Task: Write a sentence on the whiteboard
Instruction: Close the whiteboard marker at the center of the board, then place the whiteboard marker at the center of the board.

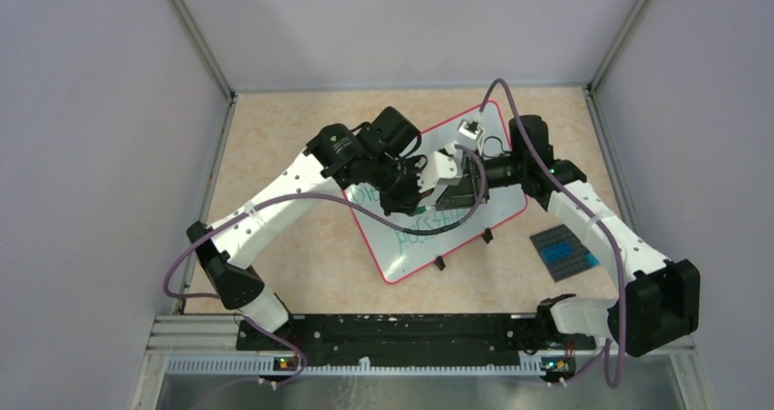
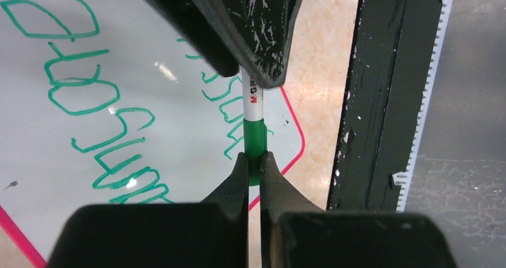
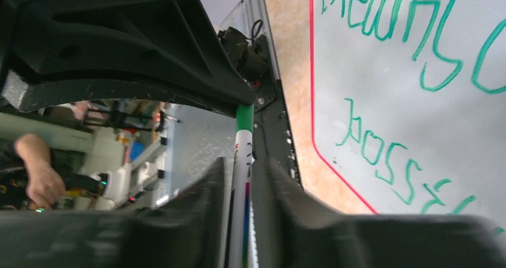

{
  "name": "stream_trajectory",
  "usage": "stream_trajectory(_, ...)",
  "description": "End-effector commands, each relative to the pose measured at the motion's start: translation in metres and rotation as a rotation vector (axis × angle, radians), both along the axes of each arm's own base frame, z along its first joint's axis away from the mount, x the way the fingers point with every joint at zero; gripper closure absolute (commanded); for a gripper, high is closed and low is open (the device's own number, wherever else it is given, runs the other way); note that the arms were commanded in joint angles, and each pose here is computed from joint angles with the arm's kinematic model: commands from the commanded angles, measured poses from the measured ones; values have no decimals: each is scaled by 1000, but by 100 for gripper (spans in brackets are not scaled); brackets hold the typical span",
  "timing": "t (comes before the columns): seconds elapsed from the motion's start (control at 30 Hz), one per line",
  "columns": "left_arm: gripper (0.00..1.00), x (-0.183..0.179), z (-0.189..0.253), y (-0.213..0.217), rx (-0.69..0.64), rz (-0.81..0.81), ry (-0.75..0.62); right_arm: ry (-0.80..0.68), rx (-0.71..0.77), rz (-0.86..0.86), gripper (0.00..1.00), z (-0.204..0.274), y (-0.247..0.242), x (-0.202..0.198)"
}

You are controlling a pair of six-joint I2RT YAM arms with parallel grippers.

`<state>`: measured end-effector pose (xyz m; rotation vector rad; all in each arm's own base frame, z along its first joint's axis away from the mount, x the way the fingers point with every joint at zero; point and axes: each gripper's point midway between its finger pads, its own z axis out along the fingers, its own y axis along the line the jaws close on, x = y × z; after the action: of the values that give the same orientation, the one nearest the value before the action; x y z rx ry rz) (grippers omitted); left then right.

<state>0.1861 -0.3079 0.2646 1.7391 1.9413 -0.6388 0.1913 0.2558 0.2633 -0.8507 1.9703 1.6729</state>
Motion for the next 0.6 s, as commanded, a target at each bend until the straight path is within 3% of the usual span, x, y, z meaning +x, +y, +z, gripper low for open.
stream_trajectory(0.0, 100, 2, 19, -15, -122, -49, -79, -169, 25, -25, 60, 38, -6, 13)
stream_trajectory(0.23, 100, 12, 21, -3, -136, 6, -51, -276, 34, -102, 28, 78, -23, 31)
stream_trajectory(0.4, 100, 49, 41, 17, -241, 149, 19, -314, 46, -227, 24, 100, -49, 59)
stream_trajectory(0.57, 100, 120, 85, 76, -416, 431, -1, -317, 77, -338, 21, 115, -82, 85)
